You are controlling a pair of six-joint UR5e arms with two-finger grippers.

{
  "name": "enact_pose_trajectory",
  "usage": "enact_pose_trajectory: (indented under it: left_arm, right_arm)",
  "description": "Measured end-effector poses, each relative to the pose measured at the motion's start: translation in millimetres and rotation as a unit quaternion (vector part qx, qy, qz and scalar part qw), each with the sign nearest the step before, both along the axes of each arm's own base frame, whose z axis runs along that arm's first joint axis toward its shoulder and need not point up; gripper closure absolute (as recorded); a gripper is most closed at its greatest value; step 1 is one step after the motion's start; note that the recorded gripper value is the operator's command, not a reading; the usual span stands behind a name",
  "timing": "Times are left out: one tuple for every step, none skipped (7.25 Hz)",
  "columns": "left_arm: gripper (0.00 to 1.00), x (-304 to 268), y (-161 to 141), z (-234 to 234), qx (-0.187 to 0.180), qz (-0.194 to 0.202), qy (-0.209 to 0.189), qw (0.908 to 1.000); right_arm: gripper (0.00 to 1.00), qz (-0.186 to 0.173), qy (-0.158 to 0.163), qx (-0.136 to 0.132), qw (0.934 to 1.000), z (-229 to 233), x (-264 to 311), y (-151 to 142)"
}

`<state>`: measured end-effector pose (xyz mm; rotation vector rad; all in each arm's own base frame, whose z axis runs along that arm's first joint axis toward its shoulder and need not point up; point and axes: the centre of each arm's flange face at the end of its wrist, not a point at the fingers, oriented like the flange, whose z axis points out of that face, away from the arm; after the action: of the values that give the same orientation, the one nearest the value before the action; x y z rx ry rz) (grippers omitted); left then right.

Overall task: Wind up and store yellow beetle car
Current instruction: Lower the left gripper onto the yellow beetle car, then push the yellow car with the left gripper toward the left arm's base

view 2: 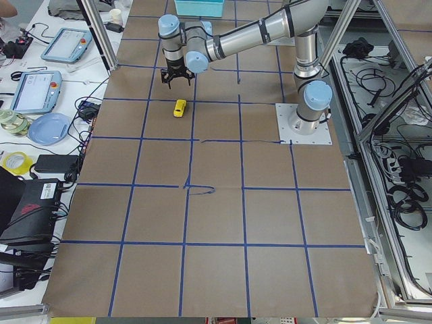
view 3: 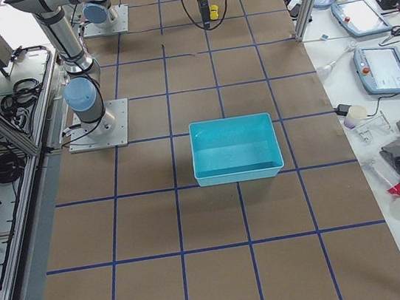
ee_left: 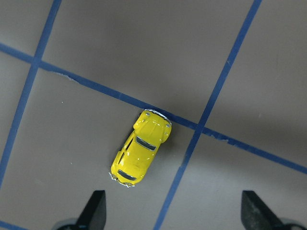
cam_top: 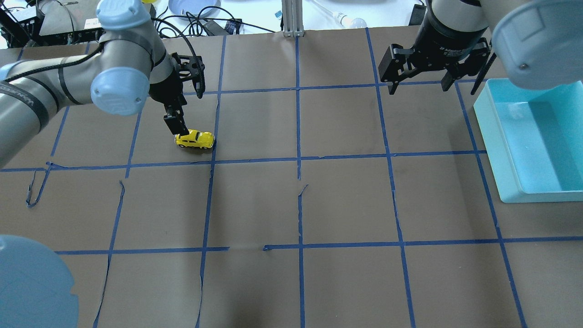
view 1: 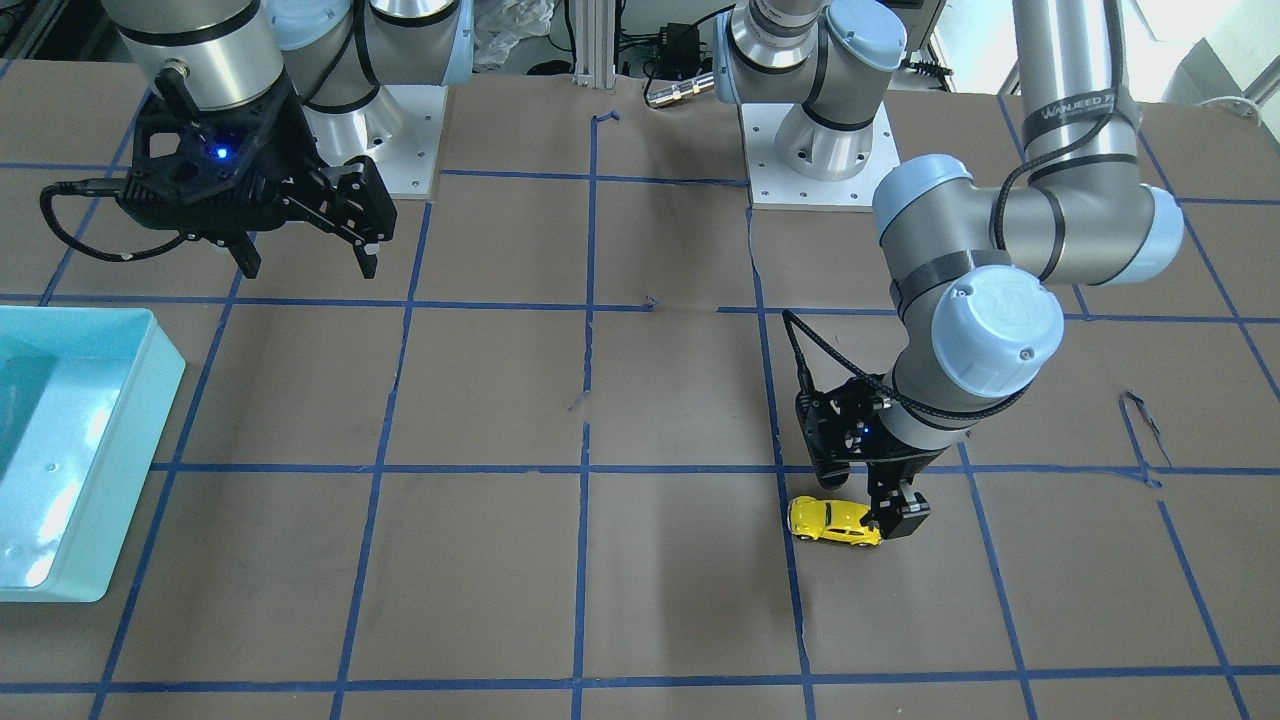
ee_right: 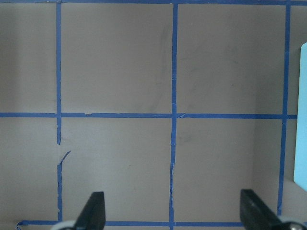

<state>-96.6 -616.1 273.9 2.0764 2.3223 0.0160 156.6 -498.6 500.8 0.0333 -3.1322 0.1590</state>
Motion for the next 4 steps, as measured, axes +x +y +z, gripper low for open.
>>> enact_pose_trajectory:
  left_arm:
    - [0.02,1.6,0.6,-24.1,-0.016,-0.047,-0.003,0.9987]
    - [0.03,1.6,2.4,-40.1,-0.017,-0.072,-0.002,0.9973]
    - [0.03,1.5,2.9,-49.3,-0.014,-0.096,-0.001,0.9953]
    - [0.03,2.2,1.8,-58.0,-0.009,-0.117,-0.001,0.9931]
  right_arm:
    - [0.00,0.000,0.000,0.000,1.0000,0.0,0.1,0.0]
    - [0.00,0.000,-0.001,0.000,1.0000,0.0,0.1,0.0]
    - [0.00,0.000,-0.001,0.000,1.0000,0.0,0.1,-0.1]
    - [0.00,-0.001,-0.001,0.000,1.0000,0.1,0.1,-0.1]
